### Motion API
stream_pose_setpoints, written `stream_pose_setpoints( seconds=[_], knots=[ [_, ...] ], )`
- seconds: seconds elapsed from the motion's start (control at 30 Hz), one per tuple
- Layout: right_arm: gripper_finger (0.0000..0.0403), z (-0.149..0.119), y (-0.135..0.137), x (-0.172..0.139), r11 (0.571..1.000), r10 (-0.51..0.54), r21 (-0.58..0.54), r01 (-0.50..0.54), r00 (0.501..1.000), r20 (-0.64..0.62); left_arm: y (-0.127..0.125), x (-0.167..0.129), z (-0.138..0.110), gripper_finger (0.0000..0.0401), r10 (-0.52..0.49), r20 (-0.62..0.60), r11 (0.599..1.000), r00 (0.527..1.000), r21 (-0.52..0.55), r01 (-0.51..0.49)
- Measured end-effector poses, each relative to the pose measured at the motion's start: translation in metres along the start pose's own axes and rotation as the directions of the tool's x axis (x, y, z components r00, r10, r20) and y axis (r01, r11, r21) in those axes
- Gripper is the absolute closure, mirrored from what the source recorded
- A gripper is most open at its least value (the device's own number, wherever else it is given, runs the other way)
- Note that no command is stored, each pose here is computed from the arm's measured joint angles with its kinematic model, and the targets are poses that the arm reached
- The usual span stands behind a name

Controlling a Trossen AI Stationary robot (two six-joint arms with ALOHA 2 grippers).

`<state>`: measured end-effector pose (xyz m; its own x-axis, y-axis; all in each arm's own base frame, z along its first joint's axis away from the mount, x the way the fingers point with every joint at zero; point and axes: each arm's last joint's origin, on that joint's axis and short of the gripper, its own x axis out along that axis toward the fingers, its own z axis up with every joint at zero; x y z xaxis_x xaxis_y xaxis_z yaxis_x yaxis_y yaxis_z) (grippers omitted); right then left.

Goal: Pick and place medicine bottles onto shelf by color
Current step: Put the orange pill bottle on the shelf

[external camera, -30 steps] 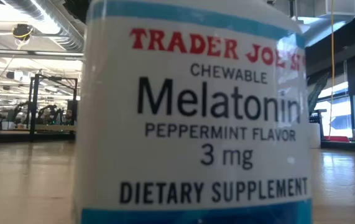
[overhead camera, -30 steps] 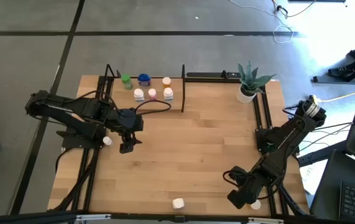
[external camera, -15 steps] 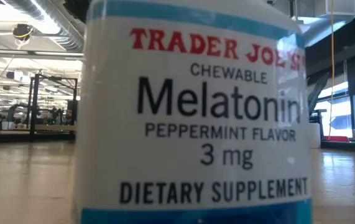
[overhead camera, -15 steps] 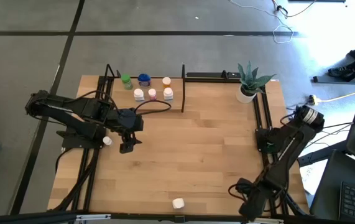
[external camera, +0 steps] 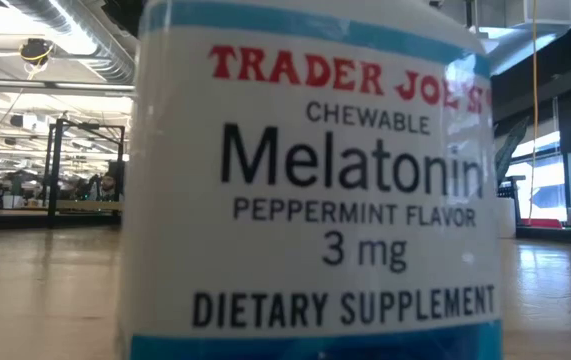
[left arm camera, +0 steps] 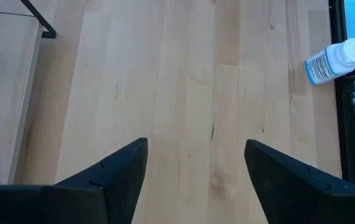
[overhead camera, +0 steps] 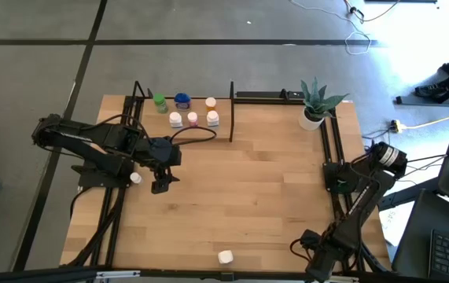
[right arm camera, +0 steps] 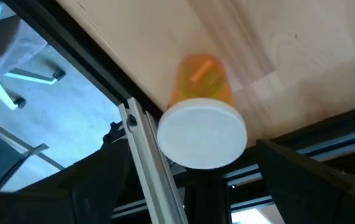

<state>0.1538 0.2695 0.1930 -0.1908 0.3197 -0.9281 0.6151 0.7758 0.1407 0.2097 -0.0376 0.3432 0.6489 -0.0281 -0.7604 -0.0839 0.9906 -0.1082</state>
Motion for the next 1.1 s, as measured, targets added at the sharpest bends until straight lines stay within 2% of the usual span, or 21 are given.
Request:
stream_pose_setpoints(
  seconds=[0.3,0.43,0.63,1.1],
  knots=[
    [0.0053,-0.001,0.000,0.016,0.998,-0.065,0.000,0.065,0.998,0.005,0.000,0.000,0.000,0.0138,0.000,0.000,1.000,1.000,0.000,0.000],
    [0.0067,0.000,0.000,0.022,0.996,-0.084,0.003,0.084,0.996,0.009,0.000,0.000,0.000,0.0138,0.000,0.000,1.000,1.000,0.000,0.000],
    [0.0091,0.001,0.001,0.025,0.996,-0.093,0.005,0.093,0.996,0.019,0.000,0.000,0.000,0.0138,0.000,0.000,1.000,1.000,0.000,0.000],
    [0.0093,0.002,0.001,0.025,0.996,-0.088,0.006,0.088,0.995,0.046,0.000,0.000,0.000,0.0138,0.000,0.000,1.000,1.000,0.000,0.000]
  ],
)
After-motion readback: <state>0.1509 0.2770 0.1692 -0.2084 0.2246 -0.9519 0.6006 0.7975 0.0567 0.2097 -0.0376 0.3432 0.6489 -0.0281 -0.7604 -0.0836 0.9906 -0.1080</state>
